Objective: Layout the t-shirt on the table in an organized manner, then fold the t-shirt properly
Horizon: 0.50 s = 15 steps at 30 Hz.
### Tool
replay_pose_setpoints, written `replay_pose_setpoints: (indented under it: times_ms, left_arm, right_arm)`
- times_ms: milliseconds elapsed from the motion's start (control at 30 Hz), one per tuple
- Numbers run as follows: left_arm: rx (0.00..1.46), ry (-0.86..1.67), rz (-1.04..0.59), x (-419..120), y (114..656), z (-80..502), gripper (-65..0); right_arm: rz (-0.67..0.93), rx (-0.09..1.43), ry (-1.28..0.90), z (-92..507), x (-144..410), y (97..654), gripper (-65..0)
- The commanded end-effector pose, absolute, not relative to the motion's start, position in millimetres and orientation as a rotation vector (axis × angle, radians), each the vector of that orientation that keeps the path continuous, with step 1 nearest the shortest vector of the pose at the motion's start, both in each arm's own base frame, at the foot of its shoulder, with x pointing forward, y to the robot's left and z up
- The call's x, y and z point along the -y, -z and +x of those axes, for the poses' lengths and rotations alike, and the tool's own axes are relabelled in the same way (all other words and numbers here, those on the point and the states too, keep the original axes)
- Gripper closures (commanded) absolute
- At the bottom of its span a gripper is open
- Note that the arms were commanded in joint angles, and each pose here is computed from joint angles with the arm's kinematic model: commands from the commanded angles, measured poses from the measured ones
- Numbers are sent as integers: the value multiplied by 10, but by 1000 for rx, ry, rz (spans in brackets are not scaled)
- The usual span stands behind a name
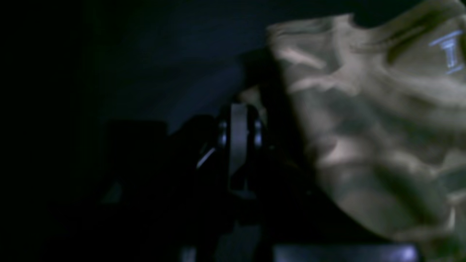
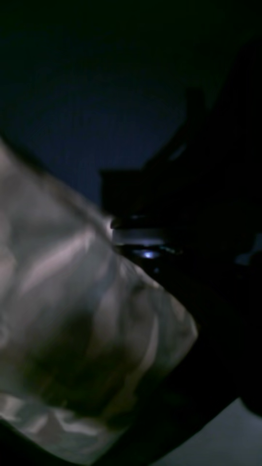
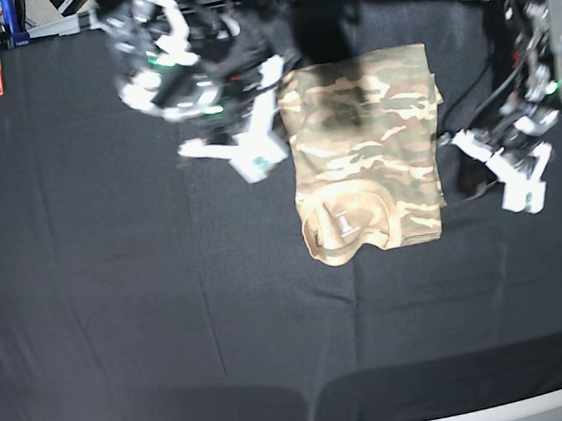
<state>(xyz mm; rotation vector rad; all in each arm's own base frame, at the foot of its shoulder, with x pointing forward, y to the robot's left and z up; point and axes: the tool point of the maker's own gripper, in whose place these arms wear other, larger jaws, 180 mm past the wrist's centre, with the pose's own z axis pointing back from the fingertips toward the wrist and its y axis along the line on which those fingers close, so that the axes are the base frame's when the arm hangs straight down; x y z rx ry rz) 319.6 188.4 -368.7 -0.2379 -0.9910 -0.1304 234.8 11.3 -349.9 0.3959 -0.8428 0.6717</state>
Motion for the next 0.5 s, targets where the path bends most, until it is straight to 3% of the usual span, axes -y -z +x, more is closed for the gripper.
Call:
replay_pose_setpoints:
  times_ms: [0, 200, 333, 467]
  left_arm:
    - [1022, 125, -241, -1923, 3561, 3159, 0]
    - [968, 55, -204, -2189, 3458, 2433, 0]
    - [890, 40, -141, -2336, 3390, 1911, 0]
    - [730, 61, -188, -2232, 3501, 1360, 0]
  right_arm:
    - [392, 899, -647, 2380, -51, 3346, 0]
    - [243, 857, -505, 2111, 628, 3284, 0]
    - [207, 747, -437, 1695, 915, 3275, 0]
    - [193, 555, -423, 1109, 1082, 3374, 0]
